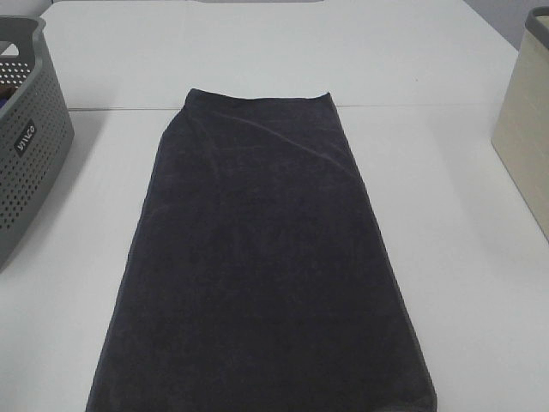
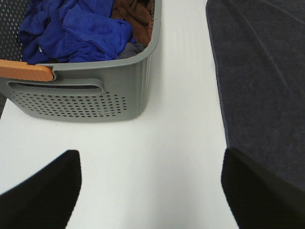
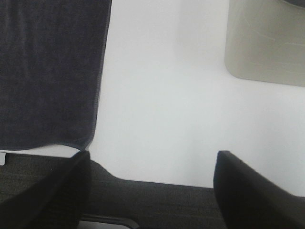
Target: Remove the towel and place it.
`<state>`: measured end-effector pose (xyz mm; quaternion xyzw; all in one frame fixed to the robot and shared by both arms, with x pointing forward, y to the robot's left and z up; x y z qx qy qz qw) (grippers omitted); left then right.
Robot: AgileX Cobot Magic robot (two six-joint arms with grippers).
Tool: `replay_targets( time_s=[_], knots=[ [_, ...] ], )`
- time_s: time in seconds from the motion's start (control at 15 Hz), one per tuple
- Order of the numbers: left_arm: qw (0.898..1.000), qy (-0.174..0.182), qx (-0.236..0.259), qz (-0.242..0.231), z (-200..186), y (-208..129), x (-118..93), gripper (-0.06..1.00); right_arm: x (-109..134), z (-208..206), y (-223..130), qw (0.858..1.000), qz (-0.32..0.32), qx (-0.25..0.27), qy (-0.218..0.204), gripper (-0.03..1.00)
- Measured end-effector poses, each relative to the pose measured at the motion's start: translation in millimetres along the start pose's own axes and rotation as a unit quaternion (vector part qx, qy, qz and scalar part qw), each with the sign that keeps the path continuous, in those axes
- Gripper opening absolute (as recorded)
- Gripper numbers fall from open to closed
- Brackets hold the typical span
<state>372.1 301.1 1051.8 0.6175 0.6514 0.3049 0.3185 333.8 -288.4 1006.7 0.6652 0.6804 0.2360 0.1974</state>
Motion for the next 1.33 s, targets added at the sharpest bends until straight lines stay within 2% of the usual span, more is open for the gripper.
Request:
replay_targets(
  time_s=[0.07,0.2,0.27,0.4,0.47,0.87,1.33],
  knots=[
    [0.999,0.0,-0.036,0.003,-12,-17,0,0.76,-1,3,-17,0.999,-0.004,-0.049,0.001,0.7],
    [0.997,-0.001,-0.072,0.006,-20,-31,0,0.76,-2,8,-28,0.995,-0.005,-0.099,0.002,0.7],
    [0.997,-0.001,-0.076,0.006,-20,-35,0,0.76,-2,8,-29,0.994,-0.005,-0.112,0.003,0.7],
    [0.995,-0.001,-0.096,0.008,-21,-49,0,0.76,-4,-2,-25,0.984,-0.011,-0.176,0.0,0.7],
    [0.995,-0.002,-0.103,0.008,-19,-56,0,0.76,-5,-1,-26,0.982,-0.019,-0.186,-0.006,0.7],
    [0.994,-0.015,-0.105,0.027,-15,-61,-6,0.76,-6,1,-27,0.982,-0.023,-0.186,-0.006,0.7],
    [0.994,-0.015,-0.105,0.027,-15,-61,-6,0.76,-6,1,-27,0.982,-0.023,-0.186,-0.006,0.7]
  ],
)
Point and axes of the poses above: a point on each arm's last joint axis where the gripper is mounted, z pointing out along that axis toward the gripper, x along the wrist's bending axis when the last joint is at zero, y = z × x, the point moved 10 cm from there along z, pointing out along that axis toward the gripper, and after that the axes turned 2 degrees about z, right-handed, at the moved point
